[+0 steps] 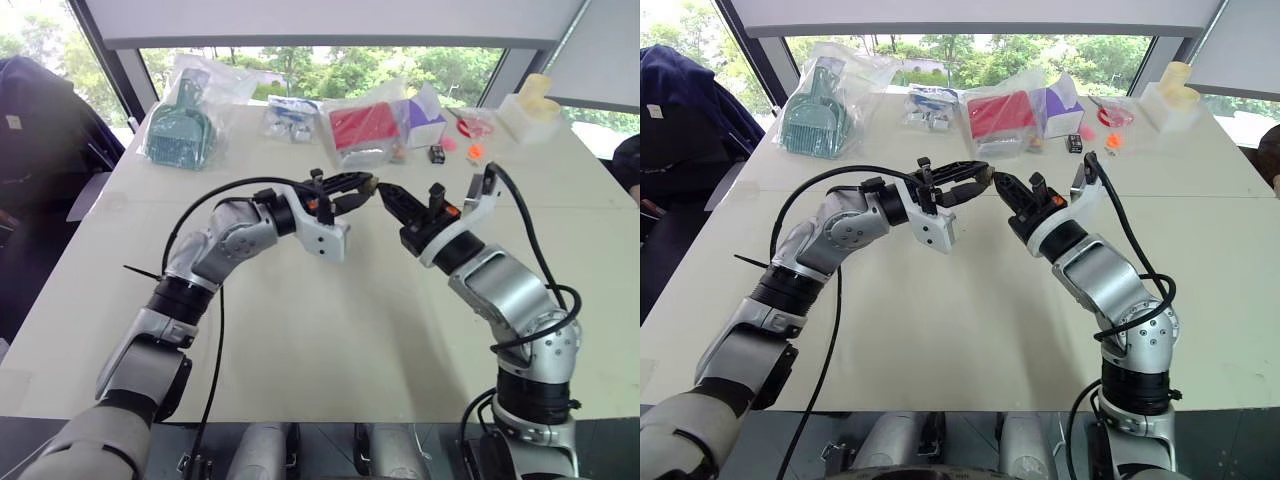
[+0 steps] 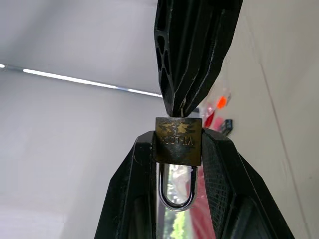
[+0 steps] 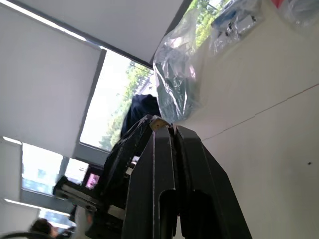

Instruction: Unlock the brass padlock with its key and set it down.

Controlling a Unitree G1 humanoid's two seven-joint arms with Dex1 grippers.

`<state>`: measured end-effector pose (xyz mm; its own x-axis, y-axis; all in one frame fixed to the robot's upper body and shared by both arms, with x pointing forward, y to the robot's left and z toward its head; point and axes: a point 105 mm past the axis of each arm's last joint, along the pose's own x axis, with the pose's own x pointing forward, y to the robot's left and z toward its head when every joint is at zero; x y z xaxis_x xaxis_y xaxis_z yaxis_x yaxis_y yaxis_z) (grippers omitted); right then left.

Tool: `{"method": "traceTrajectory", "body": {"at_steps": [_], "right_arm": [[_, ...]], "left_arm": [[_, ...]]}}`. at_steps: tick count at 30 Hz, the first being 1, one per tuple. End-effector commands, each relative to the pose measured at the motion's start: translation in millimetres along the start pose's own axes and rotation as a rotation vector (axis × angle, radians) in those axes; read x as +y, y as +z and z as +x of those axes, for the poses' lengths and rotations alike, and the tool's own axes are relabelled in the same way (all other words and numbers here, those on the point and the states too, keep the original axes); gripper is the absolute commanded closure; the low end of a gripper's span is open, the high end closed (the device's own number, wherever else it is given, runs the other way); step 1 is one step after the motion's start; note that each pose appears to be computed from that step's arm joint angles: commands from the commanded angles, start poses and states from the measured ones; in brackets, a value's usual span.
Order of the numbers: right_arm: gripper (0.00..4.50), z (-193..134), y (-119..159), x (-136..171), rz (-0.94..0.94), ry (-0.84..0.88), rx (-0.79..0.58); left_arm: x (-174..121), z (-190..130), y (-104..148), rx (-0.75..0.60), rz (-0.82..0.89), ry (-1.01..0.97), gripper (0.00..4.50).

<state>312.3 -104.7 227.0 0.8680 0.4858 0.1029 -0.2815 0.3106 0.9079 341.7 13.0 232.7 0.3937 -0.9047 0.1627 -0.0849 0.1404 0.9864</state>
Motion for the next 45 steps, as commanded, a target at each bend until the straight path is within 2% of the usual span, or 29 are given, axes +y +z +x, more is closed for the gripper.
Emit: {"method": "traceTrajectory", "body": {"at_steps": [1, 3, 4, 6, 9, 13, 20, 25, 33, 36, 43, 45], "right_arm": [[4.43, 0.9, 12.7, -30.4, 0.056, -0.158, -0.045], [4.43, 0.4, 15.8, -26.3, -0.11, -0.156, -0.044], [4.2, -2.5, 22.2, -21.2, -0.268, -0.14, -0.064], [3.56, -8.6, 28.1, -12.7, -0.451, -0.09, -0.064], [2.06, -19.5, 37.3, -5.2, -0.619, -0.018, -0.042], [0.12, -28.4, 33.4, -9.2, -0.803, 0.025, 0.083], [0.12, -22.6, 28.0, 2.1, -0.814, 0.141, 0.094], [0.12, -10.1, 20.8, 10.4, -0.754, 0.206, 0.095], [0.12, 2.6, 14.7, 4.9, -0.715, 0.207, 0.117], [0.95, 4.8, 16.6, 2.2, -0.7, 0.198, 0.104], [4.45, 8.7, 17.1, 1.5, -0.669, 0.198, 0.092], [4.44, 8.9, 15.6, 1.5, -0.662, 0.199, 0.094]], "left_arm": [[46.7, 7.9, 26.6, -0.138, 0.101, 0.18, 3.83], [37.5, 9.2, 20.6, -0.129, 0.048, 0.131, 3.83], [30.7, 9.6, 14.8, -0.118, -0.008, 0.085, 3.83], [21.5, 9.2, 6.6, -0.108, -0.073, 0.005, 3.83], [19.6, 7.5, -2.8, -0.1, -0.136, -0.058, 3.83], [22.5, 7.3, -6.5, -0.11, -0.158, -0.094, 3.83], [21.9, 8.3, 0.0, -0.146, -0.187, -0.107, 3.83], [22.8, 10.3, 5.0, -0.163, -0.181, -0.097, 3.83], [28.7, 10.8, 8.6, -0.176, -0.17, -0.065, 3.83], [28.4, 9.7, 9.5, -0.177, -0.171, -0.062, 3.83], [27.0, 7.7, 11.4, -0.179, -0.174, -0.06, 3.83], [26.9, 7.0, 9.9, -0.173, -0.173, -0.062, 3.83]]}}
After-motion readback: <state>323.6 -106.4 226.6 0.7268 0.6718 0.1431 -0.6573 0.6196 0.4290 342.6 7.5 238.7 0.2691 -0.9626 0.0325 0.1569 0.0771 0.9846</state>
